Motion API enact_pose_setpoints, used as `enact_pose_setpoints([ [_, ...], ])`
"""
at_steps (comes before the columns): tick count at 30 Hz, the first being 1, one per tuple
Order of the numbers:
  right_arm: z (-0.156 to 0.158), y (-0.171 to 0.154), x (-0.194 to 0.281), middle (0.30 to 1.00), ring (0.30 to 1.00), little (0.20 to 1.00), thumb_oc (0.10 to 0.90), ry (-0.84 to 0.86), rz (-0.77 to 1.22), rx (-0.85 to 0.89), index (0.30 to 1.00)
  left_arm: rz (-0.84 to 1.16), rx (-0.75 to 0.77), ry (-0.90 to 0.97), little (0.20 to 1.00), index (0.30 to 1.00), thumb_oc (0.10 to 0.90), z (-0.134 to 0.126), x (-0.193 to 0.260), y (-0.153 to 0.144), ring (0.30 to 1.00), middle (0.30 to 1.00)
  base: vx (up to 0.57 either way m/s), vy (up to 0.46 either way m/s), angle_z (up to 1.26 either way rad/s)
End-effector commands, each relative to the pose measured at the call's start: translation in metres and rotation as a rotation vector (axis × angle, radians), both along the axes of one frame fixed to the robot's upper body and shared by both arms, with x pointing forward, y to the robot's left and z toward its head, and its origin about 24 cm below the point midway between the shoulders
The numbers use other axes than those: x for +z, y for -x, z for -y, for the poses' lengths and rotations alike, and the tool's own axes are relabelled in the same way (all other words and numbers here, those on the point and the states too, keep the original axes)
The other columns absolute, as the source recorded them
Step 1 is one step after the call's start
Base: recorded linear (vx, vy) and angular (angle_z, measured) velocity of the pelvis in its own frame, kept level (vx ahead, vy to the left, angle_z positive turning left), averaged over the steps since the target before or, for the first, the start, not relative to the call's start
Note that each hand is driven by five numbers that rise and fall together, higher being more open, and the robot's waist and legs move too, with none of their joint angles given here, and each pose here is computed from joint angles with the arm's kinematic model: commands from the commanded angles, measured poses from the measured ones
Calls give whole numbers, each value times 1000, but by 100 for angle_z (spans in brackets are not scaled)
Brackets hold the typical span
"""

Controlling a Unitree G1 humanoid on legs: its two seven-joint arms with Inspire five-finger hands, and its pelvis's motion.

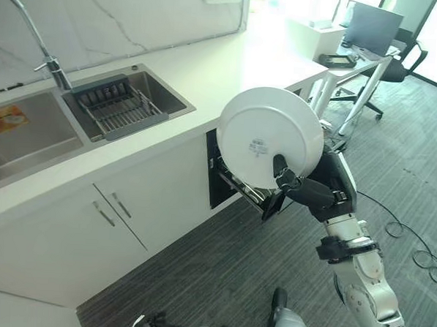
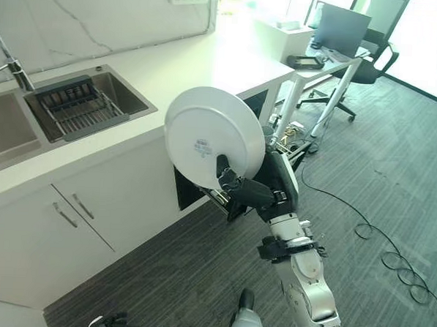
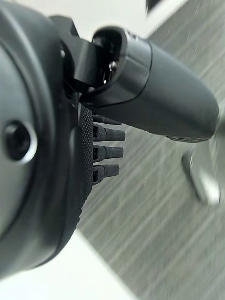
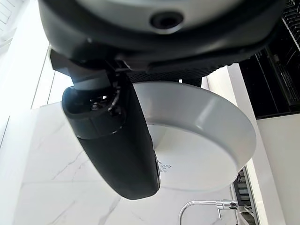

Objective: Place the dishes in the dishwasher.

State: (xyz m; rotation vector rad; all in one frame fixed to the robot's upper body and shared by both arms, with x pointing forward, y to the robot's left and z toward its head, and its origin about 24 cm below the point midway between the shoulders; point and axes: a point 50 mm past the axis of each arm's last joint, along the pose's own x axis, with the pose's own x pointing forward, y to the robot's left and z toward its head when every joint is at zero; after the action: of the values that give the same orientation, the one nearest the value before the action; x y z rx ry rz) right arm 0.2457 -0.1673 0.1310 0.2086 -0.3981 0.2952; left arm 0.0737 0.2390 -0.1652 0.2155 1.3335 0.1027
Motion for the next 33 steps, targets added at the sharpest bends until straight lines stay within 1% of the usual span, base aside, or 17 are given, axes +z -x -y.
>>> enact_pose_setpoints([
  [1, 12, 10, 68, 300, 300, 300, 400, -44, 376, -60, 300, -130, -30, -83, 900, 900, 800, -21, 1, 42, 900, 900, 193, -240, 51],
  [5, 14, 10, 66, 300, 300, 300, 400, 18, 369, -118, 300, -156, 2, -117, 900, 900, 800, -25, 1, 46, 900, 900, 286, -356, 51],
  [7, 16, 9, 66, 300, 300, 300, 400, 69, 371, -152, 300, -158, 1, -133, 900, 900, 800, -18, -1, 51, 900, 900, 234, -357, 43],
  [12, 21, 8, 67, 300, 300, 300, 400, 112, 348, -175, 300, -183, 45, -157, 900, 900, 800, -13, -2, 63, 900, 900, 148, -289, 46],
  [14, 16, 7, 65, 300, 300, 300, 400, 164, 353, -176, 300, -206, 59, -148, 900, 900, 800, -7, -4, 75, 900, 900, 157, -249, -13],
  [17, 10, 8, 63, 300, 300, 300, 400, 209, 362, -189, 300, -227, 74, -139, 900, 900, 800, 0, -6, 84, 900, 900, 91, -115, -50],
  [23, 0, 4, 66, 300, 300, 300, 400, 250, 407, -265, 300, -241, 25, -114, 900, 900, 800, 11, -8, 86, 900, 900, 65, 92, -3],
  [26, 2, 5, 66, 300, 300, 300, 400, 246, 393, -273, 300, -221, 14, -111, 900, 900, 800, 14, -9, 83, 900, 900, 195, 205, -22],
  [30, 6, 8, 65, 300, 300, 300, 400, 256, 399, -268, 300, -227, 22, -117, 900, 900, 800, 10, -8, 83, 900, 900, 203, 257, -45],
  [33, 8, 11, 62, 300, 300, 300, 400, 239, 375, -298, 300, -237, 12, -144, 900, 900, 800, 0, -6, 81, 900, 900, 224, 240, -58],
])
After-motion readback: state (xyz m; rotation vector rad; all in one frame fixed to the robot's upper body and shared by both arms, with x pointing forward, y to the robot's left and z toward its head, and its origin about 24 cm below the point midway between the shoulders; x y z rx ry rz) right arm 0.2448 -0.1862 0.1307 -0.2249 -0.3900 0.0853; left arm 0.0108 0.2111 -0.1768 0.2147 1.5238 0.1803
